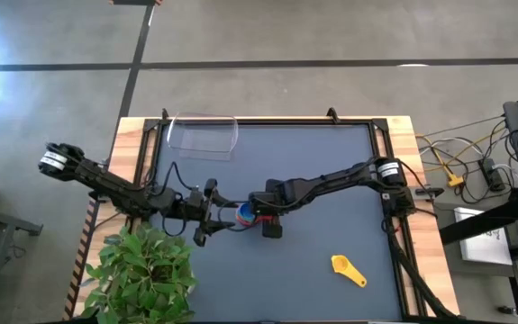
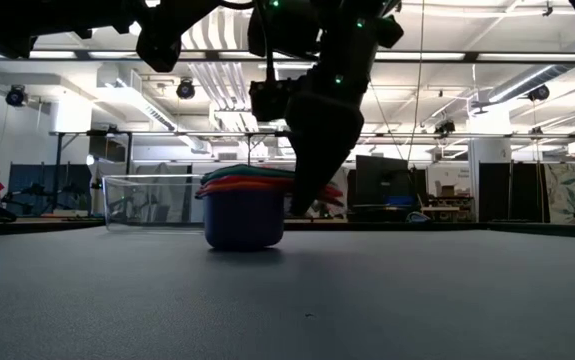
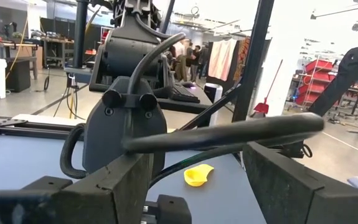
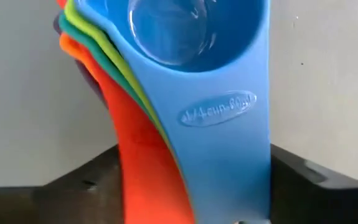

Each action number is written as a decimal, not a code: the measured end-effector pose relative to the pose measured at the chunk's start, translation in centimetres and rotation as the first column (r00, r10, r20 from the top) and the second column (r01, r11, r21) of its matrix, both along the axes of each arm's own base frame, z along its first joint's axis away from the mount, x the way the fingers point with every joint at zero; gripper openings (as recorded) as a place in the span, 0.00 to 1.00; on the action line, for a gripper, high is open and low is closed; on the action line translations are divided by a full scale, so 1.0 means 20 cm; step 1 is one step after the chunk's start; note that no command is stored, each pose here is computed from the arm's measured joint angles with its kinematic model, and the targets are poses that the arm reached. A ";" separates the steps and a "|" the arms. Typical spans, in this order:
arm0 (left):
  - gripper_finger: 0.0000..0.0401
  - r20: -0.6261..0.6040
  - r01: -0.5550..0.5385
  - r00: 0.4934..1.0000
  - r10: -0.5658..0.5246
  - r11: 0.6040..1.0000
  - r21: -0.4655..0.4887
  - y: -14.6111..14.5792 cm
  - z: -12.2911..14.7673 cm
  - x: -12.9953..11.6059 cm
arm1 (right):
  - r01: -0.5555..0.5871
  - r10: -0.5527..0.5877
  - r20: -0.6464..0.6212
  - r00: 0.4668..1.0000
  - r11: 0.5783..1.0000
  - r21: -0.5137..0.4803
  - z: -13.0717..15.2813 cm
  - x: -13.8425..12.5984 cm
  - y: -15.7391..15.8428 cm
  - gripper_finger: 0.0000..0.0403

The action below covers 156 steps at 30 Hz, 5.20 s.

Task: Nest measuring cups in basket
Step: Stack the blue measuring cup on top of the green measuring cup, then stack the yellow measuring cup on top of the blue measuring cup

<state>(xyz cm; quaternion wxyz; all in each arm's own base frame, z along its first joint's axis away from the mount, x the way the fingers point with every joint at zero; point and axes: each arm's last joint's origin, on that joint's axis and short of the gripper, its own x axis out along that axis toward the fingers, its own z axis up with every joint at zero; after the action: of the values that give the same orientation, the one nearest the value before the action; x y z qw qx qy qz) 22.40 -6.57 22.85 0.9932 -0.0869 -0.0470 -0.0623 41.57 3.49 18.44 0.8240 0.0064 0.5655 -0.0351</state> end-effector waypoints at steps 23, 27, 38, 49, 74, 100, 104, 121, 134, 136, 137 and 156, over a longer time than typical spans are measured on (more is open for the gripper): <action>0.58 -0.027 0.015 1.000 -0.016 0.999 -0.029 0.00 0.03 -0.07 | -0.001 -0.004 -0.031 1.000 0.983 -0.185 0.03 -0.01 -0.04 0.27; 0.58 -0.022 0.011 1.000 -0.011 1.000 -0.029 0.00 0.03 -0.08 | 0.028 -0.037 -0.035 0.999 0.973 -0.227 0.03 -0.01 -0.12 0.22; 0.58 -0.033 0.011 0.999 -0.012 1.000 -0.018 0.00 0.03 -0.08 | 0.075 -0.095 -0.058 0.994 0.959 -0.273 0.02 -0.03 -0.31 0.08; 0.58 -0.037 -0.008 0.999 0.007 1.000 -0.009 0.01 0.03 -0.08 | 0.080 -0.134 -0.048 0.990 0.800 -0.595 0.03 -0.04 -0.23 0.08; 0.58 -0.035 -0.032 0.999 0.032 0.999 -0.012 0.01 0.03 -0.08 | 0.082 -0.304 -0.127 0.944 0.590 -0.803 -0.20 -0.21 -0.43 0.22; 0.58 -0.048 -0.034 0.998 0.033 0.999 -0.011 0.01 0.02 -0.07 | 0.076 -0.217 -0.197 0.956 0.834 -0.547 -0.12 -0.28 -0.22 0.60; 0.58 -0.048 -0.034 0.998 0.033 0.999 -0.015 0.01 0.02 -0.07 | 0.080 -0.211 -0.208 0.955 0.859 -0.505 -0.11 -0.30 -0.18 0.67; 0.58 -0.056 -0.034 0.998 0.034 0.999 -0.012 0.01 0.01 -0.07 | 0.294 -0.294 0.025 0.955 0.936 -0.192 0.34 -0.61 0.06 0.71; 0.58 -0.051 -0.038 0.998 0.037 0.999 -0.016 0.01 0.02 -0.07 | 0.425 -0.426 -0.039 0.904 0.886 0.186 0.33 -1.08 0.52 0.63; 0.58 -0.051 -0.040 0.998 0.039 0.999 -0.018 0.01 0.02 -0.07 | 0.459 -0.455 -0.072 0.888 0.867 0.194 0.28 -1.13 0.58 0.63; 0.58 -0.051 -0.040 0.998 0.039 0.999 -0.018 0.01 0.02 -0.07 | 0.472 -0.463 -0.092 0.882 0.859 0.198 0.27 -1.16 0.61 0.63; 0.58 -0.040 -0.042 0.998 0.041 0.999 -0.018 0.01 0.02 -0.07 | 0.555 -0.499 -0.358 0.789 0.829 0.068 -0.06 -1.21 0.89 0.62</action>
<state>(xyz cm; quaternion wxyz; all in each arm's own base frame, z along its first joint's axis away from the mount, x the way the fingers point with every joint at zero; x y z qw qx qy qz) 20.91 -6.36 23.31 0.9941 -0.0966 -0.0298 -0.0393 17.33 21.22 17.17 0.6726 0.2284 0.6697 -0.2166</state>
